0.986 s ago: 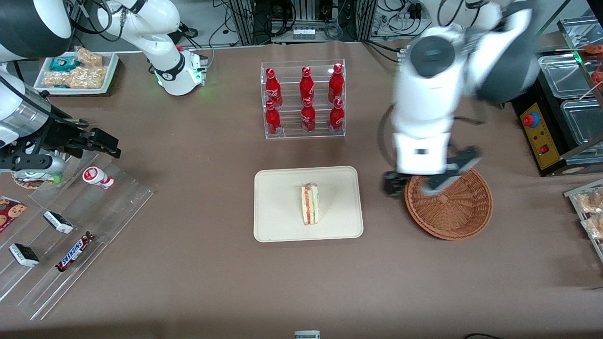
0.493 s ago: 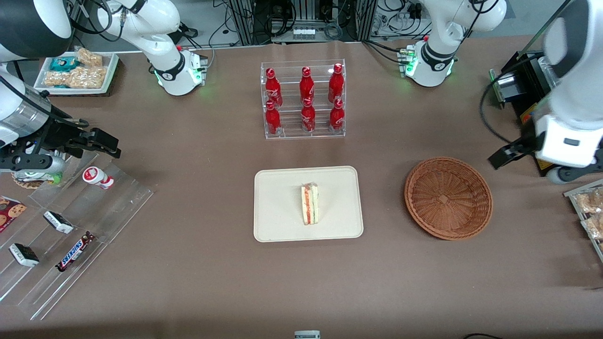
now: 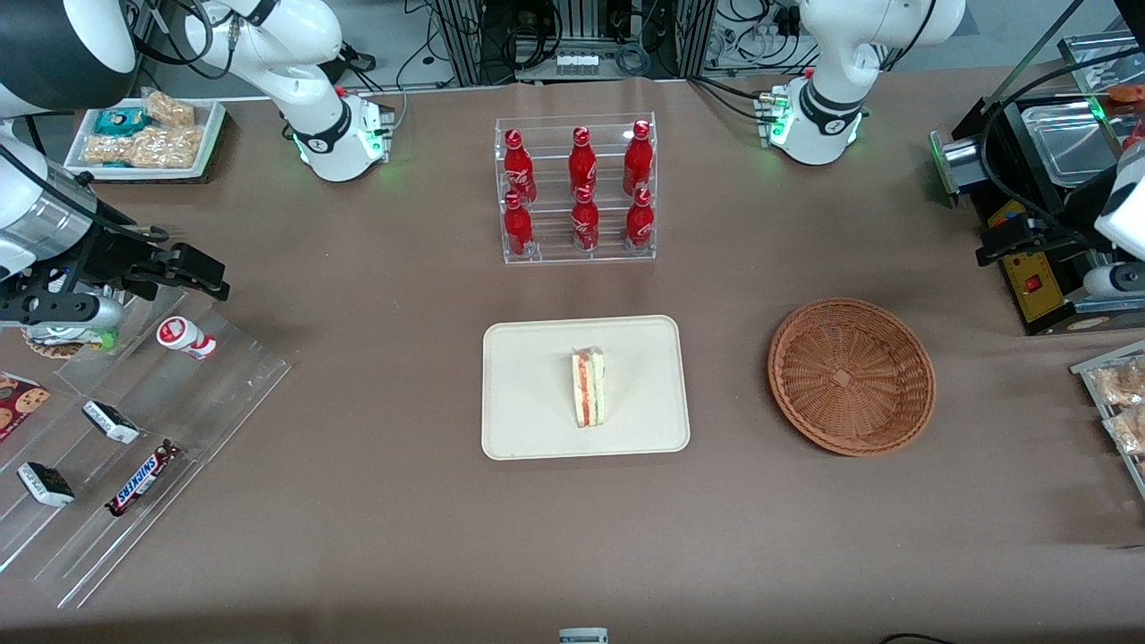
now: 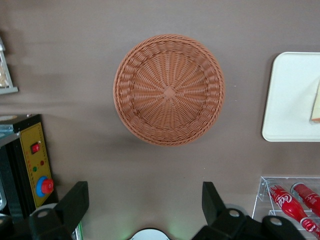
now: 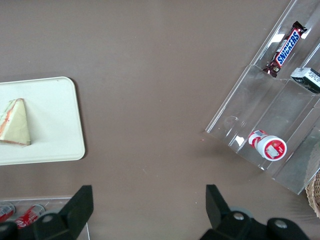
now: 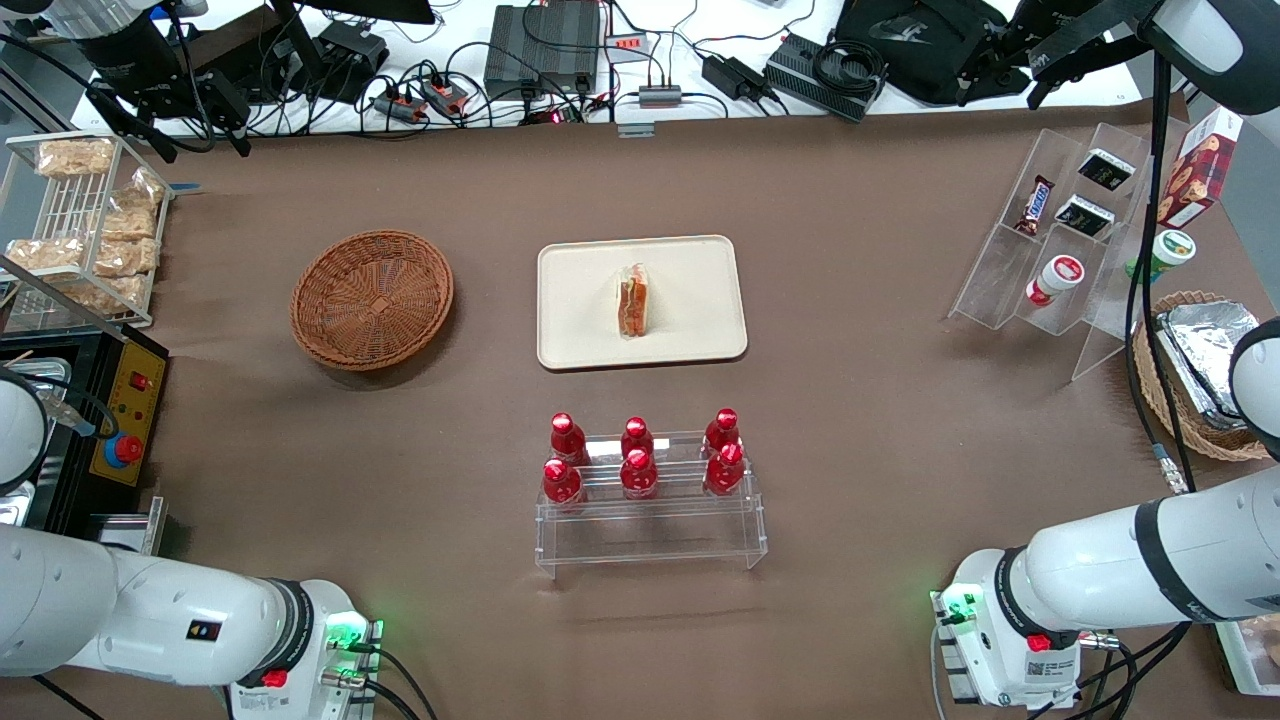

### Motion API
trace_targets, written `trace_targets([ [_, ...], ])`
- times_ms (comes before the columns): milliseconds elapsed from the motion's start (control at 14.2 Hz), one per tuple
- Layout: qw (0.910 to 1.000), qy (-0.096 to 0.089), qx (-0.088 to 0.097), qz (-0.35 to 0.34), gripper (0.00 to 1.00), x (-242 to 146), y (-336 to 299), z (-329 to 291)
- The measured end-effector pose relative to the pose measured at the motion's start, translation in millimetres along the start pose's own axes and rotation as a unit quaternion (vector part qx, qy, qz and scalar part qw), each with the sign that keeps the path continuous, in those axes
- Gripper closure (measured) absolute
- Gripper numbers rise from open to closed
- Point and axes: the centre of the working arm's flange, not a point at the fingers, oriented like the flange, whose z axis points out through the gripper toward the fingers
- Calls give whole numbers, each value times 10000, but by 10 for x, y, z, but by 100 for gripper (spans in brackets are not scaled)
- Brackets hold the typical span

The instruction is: Place sandwich from basket to tray

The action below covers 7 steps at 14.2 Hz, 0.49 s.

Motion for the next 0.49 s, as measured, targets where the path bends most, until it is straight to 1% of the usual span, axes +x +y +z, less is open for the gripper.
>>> trace_targets([
  [141, 9995, 237, 186, 137, 0, 41, 120, -72],
  [211, 9991, 306, 245, 157, 0, 50, 134, -101],
  [282, 9990, 336, 268, 140, 0, 52, 113, -121],
  [493, 9989, 400, 256, -65, 0, 55, -125, -185],
])
